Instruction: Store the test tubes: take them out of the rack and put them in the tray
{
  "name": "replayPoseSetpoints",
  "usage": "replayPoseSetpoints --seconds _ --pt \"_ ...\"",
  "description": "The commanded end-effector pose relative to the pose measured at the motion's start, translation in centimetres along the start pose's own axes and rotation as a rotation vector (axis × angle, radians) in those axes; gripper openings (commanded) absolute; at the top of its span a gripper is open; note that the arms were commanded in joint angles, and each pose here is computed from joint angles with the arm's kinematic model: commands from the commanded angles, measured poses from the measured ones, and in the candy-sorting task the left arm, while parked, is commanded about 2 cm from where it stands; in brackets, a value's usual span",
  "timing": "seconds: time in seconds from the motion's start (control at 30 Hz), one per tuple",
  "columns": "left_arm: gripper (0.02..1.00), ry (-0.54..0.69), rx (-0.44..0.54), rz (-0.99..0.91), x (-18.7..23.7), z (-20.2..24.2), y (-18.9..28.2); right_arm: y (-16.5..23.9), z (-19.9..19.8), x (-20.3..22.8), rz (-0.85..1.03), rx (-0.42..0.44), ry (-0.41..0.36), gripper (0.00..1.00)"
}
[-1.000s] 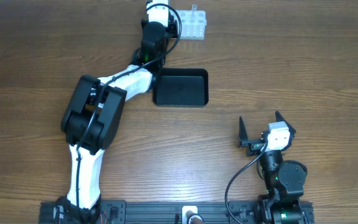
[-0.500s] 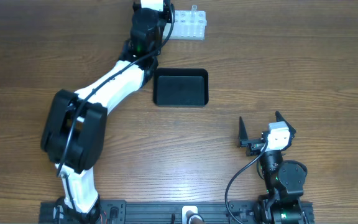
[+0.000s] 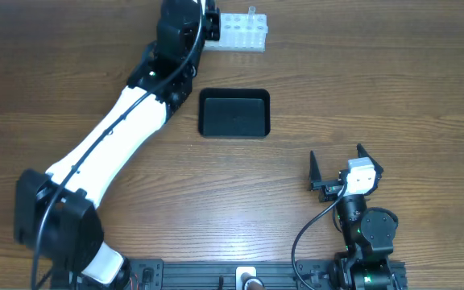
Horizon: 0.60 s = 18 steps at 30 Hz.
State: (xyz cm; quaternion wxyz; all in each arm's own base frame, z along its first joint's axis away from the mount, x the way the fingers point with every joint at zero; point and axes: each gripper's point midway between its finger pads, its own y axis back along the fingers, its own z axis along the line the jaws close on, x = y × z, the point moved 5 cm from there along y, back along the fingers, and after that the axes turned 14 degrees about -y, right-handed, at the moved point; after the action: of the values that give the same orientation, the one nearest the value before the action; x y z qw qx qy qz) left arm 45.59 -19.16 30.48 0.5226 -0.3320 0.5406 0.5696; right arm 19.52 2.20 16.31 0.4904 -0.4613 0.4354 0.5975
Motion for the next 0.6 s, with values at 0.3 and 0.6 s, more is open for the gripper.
replayPoseSetpoints --seconds 0.3,0.6 --pt "0.04 0.084 0.115 0.4 6.9 -5.5 4.0 0.0 0.0 0.2 0.001 -0.007 -0.004 0.991" --pt "0.04 0.186 0.092 0.538 11.1 -6.9 2.6 0.0 0.0 0.2 0.001 -0.007 -0.004 0.993"
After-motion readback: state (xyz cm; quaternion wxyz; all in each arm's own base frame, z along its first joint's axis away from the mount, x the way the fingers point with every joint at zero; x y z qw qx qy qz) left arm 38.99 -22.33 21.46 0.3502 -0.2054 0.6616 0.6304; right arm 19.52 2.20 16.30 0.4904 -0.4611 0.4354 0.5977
